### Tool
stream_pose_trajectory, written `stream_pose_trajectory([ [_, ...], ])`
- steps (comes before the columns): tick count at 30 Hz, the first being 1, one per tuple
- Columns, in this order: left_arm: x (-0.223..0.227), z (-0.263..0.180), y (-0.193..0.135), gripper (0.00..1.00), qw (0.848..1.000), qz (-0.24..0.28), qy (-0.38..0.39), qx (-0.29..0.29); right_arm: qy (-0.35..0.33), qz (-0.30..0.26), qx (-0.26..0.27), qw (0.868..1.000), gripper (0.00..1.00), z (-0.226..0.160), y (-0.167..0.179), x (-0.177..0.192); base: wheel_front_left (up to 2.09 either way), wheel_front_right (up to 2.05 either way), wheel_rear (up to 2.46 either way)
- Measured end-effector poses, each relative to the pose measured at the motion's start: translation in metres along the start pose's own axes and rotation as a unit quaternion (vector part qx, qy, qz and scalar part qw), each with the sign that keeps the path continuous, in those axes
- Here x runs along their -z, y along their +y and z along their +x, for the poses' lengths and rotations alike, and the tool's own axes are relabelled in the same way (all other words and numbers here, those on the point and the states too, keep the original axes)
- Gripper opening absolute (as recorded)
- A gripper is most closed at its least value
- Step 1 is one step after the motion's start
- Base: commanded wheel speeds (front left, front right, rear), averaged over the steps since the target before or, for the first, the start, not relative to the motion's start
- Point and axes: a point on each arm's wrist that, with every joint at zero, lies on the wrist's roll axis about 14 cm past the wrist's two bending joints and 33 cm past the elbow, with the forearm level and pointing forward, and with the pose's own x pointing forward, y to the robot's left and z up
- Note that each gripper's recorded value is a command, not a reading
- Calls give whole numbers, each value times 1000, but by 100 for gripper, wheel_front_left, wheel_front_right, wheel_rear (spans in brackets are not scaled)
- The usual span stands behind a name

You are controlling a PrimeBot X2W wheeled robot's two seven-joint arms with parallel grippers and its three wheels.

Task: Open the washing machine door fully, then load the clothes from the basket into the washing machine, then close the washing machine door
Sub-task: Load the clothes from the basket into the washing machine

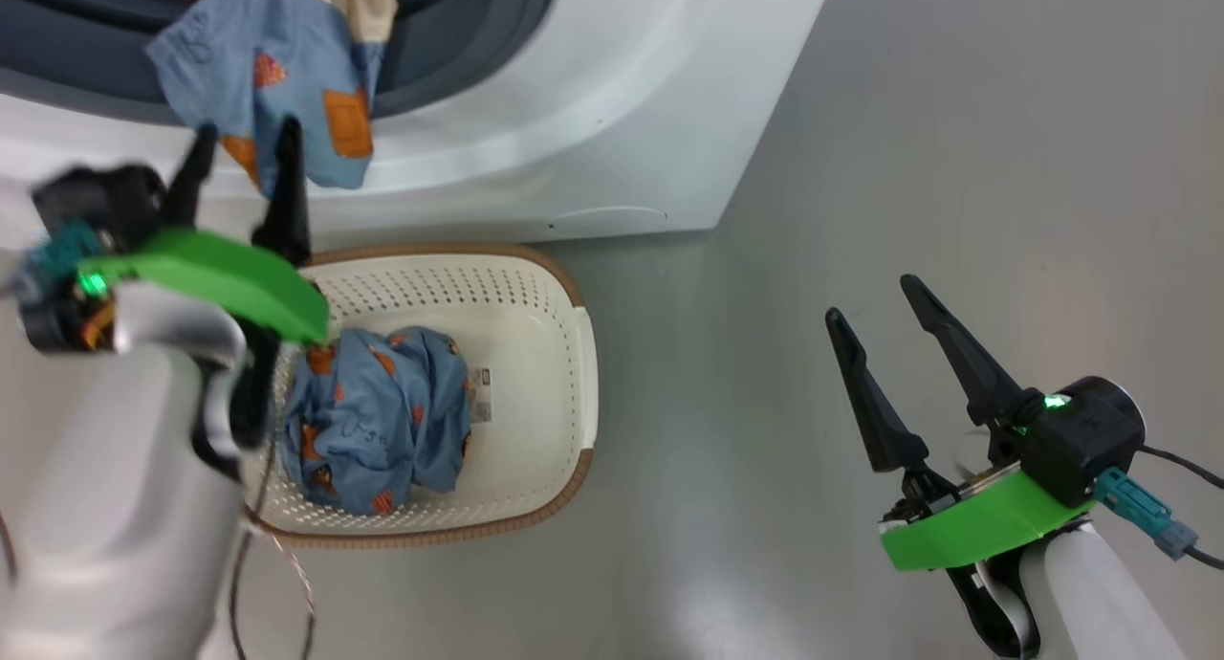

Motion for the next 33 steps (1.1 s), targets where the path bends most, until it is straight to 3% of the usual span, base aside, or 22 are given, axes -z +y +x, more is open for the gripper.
stream_pose_trajectory([
  [15,-6,85,5,100,990,62,124,16,22,12,18,1000,100,10,-18,24,0,0,0],
  [28,36,104,20,100,964,86,251,-22,26,23,39,999,100,6,-30,28,0,0,0],
  [29,38,104,21,88,962,85,258,-25,27,23,38,999,100,5,-30,29,0,0,0],
  [30,41,104,22,58,959,84,268,-30,28,23,38,999,100,5,-29,29,0,0,0],
  [31,43,103,24,46,956,83,278,-35,28,24,37,999,100,5,-29,30,0,0,0],
  [32,45,102,25,12,954,82,287,-38,29,24,37,999,100,5,-28,30,0,0,0],
  [33,46,102,26,0,952,82,292,-42,29,24,37,999,100,5,-28,30,0,0,0],
])
